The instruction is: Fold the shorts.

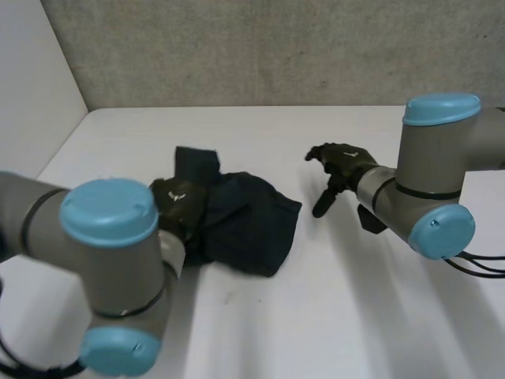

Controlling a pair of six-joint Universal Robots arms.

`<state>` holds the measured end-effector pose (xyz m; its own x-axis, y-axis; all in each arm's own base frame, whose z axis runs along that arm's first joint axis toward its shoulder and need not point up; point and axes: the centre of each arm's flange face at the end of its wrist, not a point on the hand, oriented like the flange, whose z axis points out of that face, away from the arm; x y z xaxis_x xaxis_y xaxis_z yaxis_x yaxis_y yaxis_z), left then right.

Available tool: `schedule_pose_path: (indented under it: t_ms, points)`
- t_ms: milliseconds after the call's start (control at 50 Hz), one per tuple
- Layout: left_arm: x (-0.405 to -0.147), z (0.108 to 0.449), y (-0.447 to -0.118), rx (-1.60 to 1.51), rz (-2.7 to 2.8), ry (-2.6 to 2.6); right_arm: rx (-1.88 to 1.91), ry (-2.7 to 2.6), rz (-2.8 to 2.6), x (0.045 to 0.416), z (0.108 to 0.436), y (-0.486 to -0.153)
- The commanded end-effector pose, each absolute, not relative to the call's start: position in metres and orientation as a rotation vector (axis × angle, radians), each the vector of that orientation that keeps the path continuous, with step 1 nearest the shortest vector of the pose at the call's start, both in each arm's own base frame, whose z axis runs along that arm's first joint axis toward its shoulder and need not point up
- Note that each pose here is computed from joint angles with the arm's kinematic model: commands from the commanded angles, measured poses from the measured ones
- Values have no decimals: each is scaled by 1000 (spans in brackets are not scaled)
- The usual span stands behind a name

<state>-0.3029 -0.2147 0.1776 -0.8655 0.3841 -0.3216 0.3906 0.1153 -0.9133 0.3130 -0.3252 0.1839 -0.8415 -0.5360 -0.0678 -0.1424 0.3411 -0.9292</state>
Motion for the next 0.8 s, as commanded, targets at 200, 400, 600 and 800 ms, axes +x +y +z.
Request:
schedule_pose_path:
  t_ms: [200,400,600,800]
  points:
    - [-267,164,-159,758,-1819,2525,-561,2195,-1107,365,156,-301]
    - [-255,175,-140,773,-1845,2517,-706,2179,-1080,385,135,-284]
    - [-246,220,-138,710,-1999,2443,-1090,2124,-1276,385,160,-260]
    - [-230,286,-201,390,-2262,2252,-1162,1971,-1746,358,240,-247]
